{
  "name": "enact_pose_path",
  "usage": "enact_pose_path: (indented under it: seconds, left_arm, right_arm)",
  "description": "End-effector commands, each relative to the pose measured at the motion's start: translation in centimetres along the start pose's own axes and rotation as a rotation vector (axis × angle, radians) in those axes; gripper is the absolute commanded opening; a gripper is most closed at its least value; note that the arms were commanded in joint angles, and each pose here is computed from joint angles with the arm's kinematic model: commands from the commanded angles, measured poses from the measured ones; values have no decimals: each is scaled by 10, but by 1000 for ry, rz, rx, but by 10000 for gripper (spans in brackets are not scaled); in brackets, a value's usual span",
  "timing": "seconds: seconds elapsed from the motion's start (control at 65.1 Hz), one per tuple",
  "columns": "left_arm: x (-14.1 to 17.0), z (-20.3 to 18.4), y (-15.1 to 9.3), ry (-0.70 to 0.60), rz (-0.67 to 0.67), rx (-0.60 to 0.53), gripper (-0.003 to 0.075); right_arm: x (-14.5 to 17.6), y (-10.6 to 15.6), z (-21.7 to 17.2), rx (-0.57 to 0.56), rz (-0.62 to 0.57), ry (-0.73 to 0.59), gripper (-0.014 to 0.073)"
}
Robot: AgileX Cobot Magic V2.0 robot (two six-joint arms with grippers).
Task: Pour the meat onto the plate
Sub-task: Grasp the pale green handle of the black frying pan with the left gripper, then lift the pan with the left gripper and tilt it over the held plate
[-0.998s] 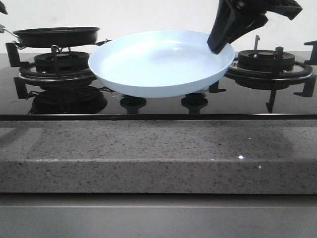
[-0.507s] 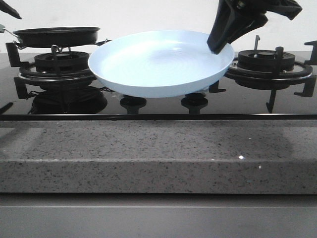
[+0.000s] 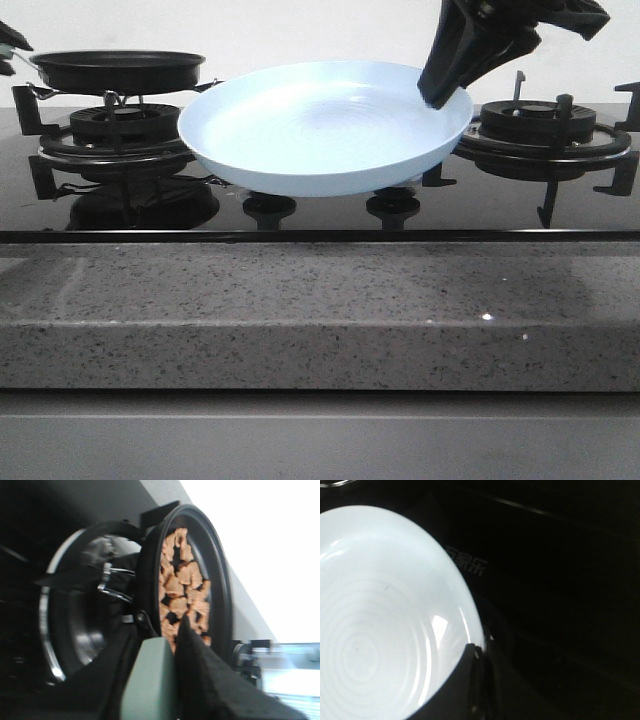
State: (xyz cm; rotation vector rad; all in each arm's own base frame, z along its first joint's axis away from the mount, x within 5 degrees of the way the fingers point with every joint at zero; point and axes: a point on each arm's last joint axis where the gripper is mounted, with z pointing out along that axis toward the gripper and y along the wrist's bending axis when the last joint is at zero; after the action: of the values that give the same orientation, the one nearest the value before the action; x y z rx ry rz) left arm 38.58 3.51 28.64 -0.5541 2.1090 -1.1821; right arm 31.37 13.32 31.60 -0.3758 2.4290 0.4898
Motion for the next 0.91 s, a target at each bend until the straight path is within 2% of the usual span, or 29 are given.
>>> enact_pose_path:
  seconds: [0.0, 0.123, 0.322, 0.476, 0.63, 0.891]
  left_arm:
    - [-6, -16, -24, -42, 54, 71, 55]
    - [-7, -22, -28, -34, 63, 113, -22]
    - [-8, -42, -46, -42, 83, 250, -20]
    - [-1, -58, -67, -54, 139, 297, -20]
    - [15, -76, -89, -78, 213, 318, -20]
    - [59, -90, -107, -78, 297, 327, -20]
  right_arm:
    - [-15, 7, -24, -14, -5, -133, -69]
    - [-15, 7, -24, -14, -5, -133, -69]
    - [-15, 7, -24, -14, -5, -133, -69]
    - [-15, 7, -24, -14, -5, -133, -69]
    - [-15, 7, -24, -14, -5, -133, -69]
    - [-15, 7, -24, -14, -5, -133, -69]
